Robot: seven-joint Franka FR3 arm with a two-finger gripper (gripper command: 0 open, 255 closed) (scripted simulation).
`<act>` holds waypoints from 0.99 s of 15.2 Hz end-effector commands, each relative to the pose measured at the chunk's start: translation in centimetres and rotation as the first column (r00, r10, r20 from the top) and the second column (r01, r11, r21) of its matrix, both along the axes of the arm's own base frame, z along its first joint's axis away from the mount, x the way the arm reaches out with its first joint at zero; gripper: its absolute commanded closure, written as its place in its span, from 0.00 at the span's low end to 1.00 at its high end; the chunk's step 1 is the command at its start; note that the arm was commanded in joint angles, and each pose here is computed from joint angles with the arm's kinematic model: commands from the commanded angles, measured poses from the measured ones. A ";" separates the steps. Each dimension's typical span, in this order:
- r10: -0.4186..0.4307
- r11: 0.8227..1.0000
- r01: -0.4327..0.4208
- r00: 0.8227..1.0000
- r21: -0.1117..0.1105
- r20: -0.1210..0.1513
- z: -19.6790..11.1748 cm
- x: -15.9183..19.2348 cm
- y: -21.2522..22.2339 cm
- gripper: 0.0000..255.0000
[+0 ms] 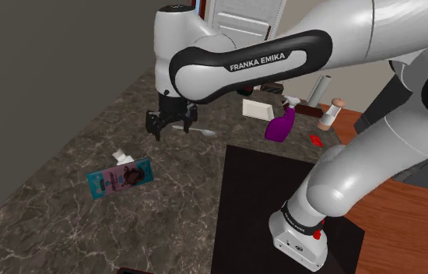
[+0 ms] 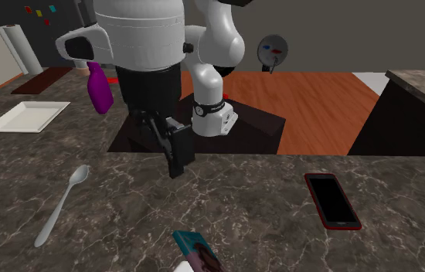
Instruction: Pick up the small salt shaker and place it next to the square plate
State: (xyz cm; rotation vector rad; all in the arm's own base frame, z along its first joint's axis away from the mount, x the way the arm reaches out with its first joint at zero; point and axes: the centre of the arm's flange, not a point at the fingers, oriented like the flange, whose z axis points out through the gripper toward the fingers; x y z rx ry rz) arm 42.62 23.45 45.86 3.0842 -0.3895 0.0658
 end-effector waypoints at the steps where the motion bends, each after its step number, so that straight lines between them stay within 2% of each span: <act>1: -0.008 1.000 0.008 1.000 -0.016 0.007 -1.4 1.3 2.4 0.00; 12: -0.043 0.992 0.047 0.998 -0.113 0.043 -8.4 8.8 13.9 0.00; 15: -0.044 0.992 0.049 0.998 -0.116 0.044 -9.7 9.1 14.1 0.00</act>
